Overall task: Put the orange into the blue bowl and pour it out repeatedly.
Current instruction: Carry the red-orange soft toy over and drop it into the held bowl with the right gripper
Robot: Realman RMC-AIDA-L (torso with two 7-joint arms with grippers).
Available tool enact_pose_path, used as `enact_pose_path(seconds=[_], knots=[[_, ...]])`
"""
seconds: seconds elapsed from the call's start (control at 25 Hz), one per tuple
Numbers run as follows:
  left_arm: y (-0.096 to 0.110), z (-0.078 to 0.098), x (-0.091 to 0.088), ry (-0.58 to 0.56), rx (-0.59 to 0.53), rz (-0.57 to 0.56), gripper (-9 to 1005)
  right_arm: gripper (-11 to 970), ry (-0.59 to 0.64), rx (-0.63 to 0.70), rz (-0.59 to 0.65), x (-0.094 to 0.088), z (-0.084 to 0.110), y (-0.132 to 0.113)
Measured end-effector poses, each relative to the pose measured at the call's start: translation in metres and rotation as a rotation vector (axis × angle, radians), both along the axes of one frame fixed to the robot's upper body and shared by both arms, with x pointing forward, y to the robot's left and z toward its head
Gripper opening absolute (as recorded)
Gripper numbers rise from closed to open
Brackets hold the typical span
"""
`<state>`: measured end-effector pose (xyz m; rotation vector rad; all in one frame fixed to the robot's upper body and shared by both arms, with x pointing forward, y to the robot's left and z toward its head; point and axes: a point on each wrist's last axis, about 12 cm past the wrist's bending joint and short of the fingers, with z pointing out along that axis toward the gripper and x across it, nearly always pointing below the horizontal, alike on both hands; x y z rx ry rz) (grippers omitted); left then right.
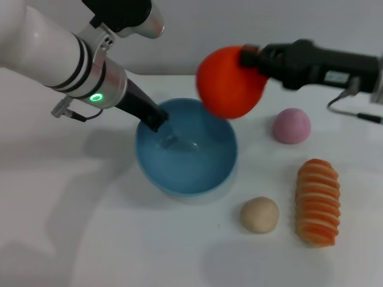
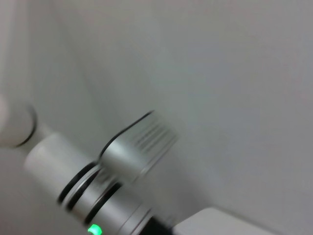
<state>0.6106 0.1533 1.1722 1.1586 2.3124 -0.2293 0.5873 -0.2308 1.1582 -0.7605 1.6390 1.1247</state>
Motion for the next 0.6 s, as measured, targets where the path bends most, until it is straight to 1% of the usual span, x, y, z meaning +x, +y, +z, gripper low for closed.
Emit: enact_pose_path(seconds=[0.16,0.28,0.6], knots=[[-0.002,0.001,0.001,-0.008,-0.025,0.003,0,67,0.01,-0.038,0.09,-0.004,-0.011,0.021],[-0.001,0.001,0.002,-0.016,-0.029,0.008,0,74,0.037,-0.062,0.125,-0.005,-0.018,0.03],[0.002,-0.004,0.003,-0.01,-0.028,0.02,-1,92,0.069,-0.064,0.1,-0.004,-0.024,0.031]])
